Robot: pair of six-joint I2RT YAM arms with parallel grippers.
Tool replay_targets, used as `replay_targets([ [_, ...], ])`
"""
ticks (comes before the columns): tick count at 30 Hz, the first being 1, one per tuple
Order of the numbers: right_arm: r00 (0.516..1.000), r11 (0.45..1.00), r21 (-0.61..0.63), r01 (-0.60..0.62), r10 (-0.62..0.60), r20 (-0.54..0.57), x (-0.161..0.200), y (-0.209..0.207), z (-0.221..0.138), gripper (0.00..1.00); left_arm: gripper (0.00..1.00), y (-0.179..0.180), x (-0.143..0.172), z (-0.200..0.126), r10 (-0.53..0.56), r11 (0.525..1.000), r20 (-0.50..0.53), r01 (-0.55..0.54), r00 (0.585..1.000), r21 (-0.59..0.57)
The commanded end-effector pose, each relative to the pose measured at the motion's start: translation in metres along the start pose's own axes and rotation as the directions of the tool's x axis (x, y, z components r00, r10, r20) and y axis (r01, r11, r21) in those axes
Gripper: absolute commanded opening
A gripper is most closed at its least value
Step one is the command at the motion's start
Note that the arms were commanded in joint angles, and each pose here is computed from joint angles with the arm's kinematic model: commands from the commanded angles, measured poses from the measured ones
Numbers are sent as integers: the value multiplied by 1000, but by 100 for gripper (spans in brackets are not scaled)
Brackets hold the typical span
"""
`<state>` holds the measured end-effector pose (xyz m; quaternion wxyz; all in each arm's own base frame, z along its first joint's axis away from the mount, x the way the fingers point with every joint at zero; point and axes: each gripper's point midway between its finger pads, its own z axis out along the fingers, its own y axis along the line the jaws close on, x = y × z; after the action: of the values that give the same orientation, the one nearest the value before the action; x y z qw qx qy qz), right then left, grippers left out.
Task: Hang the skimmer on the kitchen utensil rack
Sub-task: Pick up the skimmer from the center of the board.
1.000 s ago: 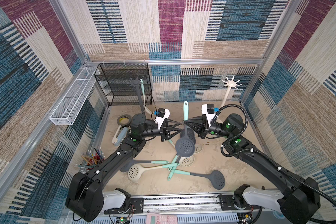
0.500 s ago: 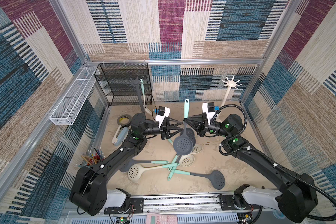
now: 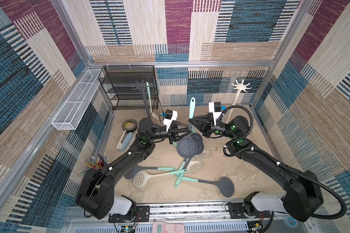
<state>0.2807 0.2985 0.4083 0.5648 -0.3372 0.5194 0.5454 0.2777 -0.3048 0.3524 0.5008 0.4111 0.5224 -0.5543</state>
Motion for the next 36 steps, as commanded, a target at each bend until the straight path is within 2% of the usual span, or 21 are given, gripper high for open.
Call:
replay_targets([
  [1,999,999,-30,10,-9,32,-11,5,2,2,27,2,-11,1,27,999,40,-26,999,-20],
  [6,1000,1000,-9,4,-4,7,-2,-3,5,6,1,11,-12,-2,34,996,42,-30,999,-88],
  [9,1000,1000,14,14,-14,-6,1,-8,5,15,0,18,-10,-6,43,987,36,-37,998,-158],
  [11,1000,999,42,29,-28,-14,1,-12,4,25,0,25,-9,-9,47,976,30,-39,998,-213],
  [13,998,996,76,53,-51,-29,1,-16,3,41,0,30,-7,-13,59,964,27,-50,998,-262],
  [14,997,992,105,65,-61,-41,1,-19,1,49,0,34,-7,-15,61,952,24,-51,998,-301],
  [16,995,982,163,91,-82,-58,0,-24,-4,59,0,48,0,-21,44,916,-7,-43,999,-399],
  [19,990,955,266,129,-108,-91,1,-34,-14,70,0,73,3,-31,52,832,-14,-51,999,-552],
  [25,987,914,383,136,-92,-132,13,-51,-29,72,0,124,12,-45,36,641,7,-18,999,-768],
  [33,976,875,447,189,-118,-182,19,-60,-40,72,0,175,16,-70,55,354,-4,-23,999,-935],
  [36,974,876,439,198,-126,-188,19,-60,-38,72,0,184,13,-75,67,279,-25,-43,997,-959],
])
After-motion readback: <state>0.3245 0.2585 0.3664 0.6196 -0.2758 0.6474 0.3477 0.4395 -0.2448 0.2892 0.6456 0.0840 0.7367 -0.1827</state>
